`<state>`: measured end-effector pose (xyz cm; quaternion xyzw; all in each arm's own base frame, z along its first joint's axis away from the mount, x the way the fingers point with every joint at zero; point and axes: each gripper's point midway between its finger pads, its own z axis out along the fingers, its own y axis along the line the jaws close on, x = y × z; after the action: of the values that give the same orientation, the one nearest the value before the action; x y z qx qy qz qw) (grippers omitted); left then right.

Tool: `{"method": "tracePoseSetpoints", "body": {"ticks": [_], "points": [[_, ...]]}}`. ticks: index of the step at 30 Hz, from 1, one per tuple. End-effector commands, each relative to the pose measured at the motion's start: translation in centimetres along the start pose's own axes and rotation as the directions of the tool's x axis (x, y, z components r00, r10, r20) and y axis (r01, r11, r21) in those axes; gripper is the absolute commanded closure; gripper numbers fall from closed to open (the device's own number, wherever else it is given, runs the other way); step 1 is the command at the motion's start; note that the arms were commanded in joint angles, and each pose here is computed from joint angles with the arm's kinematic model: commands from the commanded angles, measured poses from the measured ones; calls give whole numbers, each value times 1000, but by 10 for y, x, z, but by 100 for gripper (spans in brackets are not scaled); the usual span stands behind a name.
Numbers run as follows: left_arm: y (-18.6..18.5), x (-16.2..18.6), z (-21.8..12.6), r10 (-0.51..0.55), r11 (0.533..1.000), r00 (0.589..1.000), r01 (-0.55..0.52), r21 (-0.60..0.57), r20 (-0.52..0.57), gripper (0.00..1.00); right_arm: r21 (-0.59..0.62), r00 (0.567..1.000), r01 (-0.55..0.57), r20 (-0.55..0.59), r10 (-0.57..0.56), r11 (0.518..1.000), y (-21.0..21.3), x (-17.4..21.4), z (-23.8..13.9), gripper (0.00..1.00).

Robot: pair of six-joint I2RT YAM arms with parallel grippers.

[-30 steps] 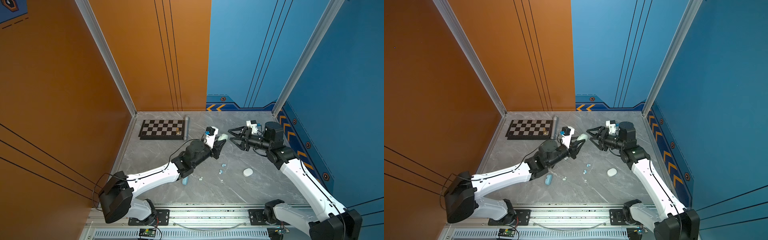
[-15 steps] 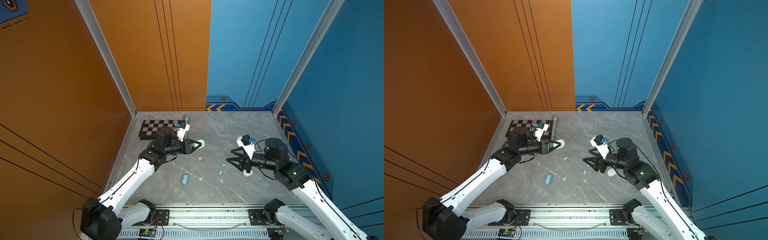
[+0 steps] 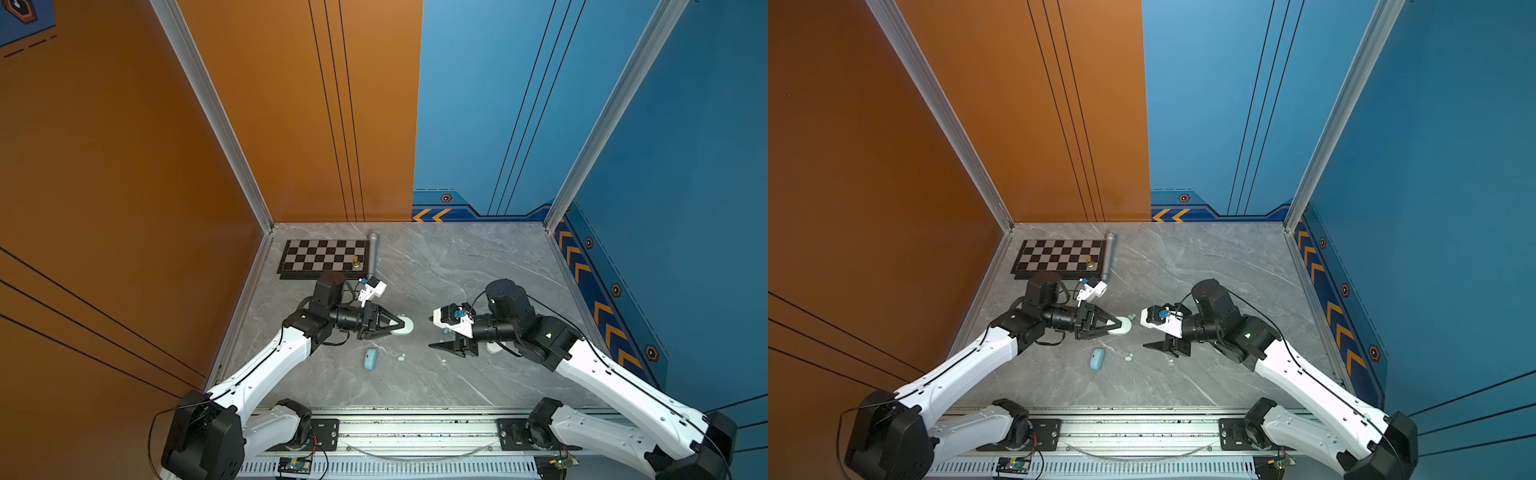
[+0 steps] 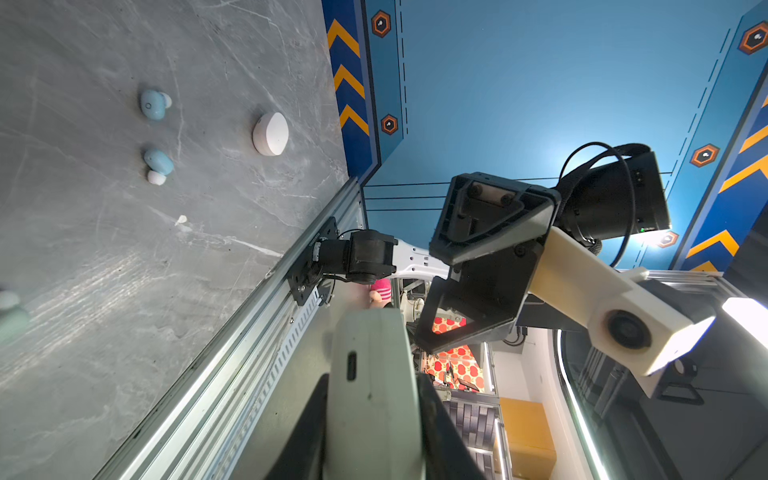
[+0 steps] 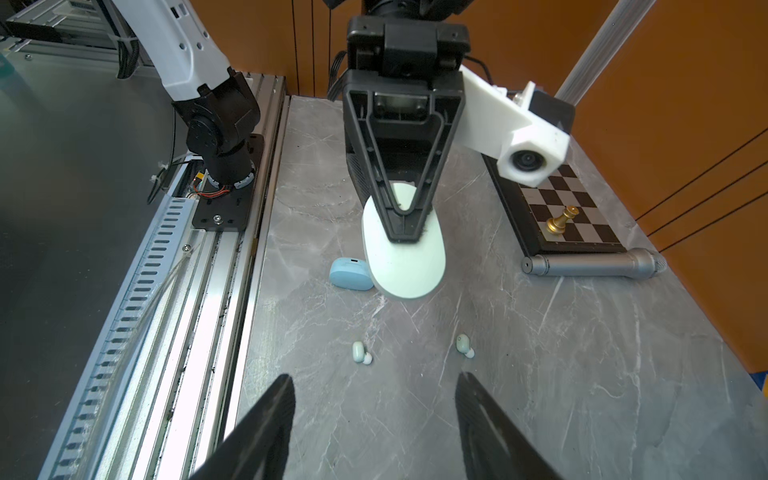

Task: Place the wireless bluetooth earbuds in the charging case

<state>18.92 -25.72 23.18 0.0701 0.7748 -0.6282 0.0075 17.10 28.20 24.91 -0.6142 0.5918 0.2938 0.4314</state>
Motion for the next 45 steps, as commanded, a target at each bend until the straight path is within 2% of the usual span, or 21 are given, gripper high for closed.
{"method": "tracePoseSetpoints", "body": {"ticks": [1, 12, 21, 26, 33, 34, 36, 39, 41, 45], "points": [[-7, 7, 3, 3, 999, 999, -2, 36, -52, 100, 38, 996, 59, 69, -61, 998, -15, -28, 2, 36], [-10, 9, 3, 8, 999, 998, -6, 40, -55, 100, -46, 997, 64, 53, -62, 997, -7, -30, 34, 37], [-11, 12, 3, 9, 999, 998, -6, 44, -63, 100, -62, 998, 58, 25, -56, 996, -5, -25, 50, 56], [-12, 12, 3, 10, 999, 998, -8, 44, -63, 100, -54, 998, 65, 8, -65, 996, -7, -21, 53, 58], [-14, 10, 2, 25, 999, 998, -24, 26, -59, 99, -40, 997, 82, 6, -82, 996, -8, -23, 52, 73], [-15, 9, 2, 26, 999, 998, -25, 25, -57, 96, -40, 997, 83, 6, -83, 996, -8, -22, 52, 74], [-18, 6, 1, 37, 999, 998, -35, 26, -49, 85, -35, 997, 83, 5, -83, 996, -9, -23, 51, 76], [-24, 5, 0, 73, 997, 997, -72, 29, -38, 55, -33, 997, 72, 6, -72, 997, -9, -24, 50, 77], [-29, 4, -3, 126, 992, 992, -125, 22, -13, 41, -35, 998, 63, 10, -63, 997, -9, -26, 48, 77], [-38, 1, -15, 282, 959, 956, -281, -23, 76, 28, -37, 999, 36, 11, -36, 999, -9, -30, 41, 78]]}}
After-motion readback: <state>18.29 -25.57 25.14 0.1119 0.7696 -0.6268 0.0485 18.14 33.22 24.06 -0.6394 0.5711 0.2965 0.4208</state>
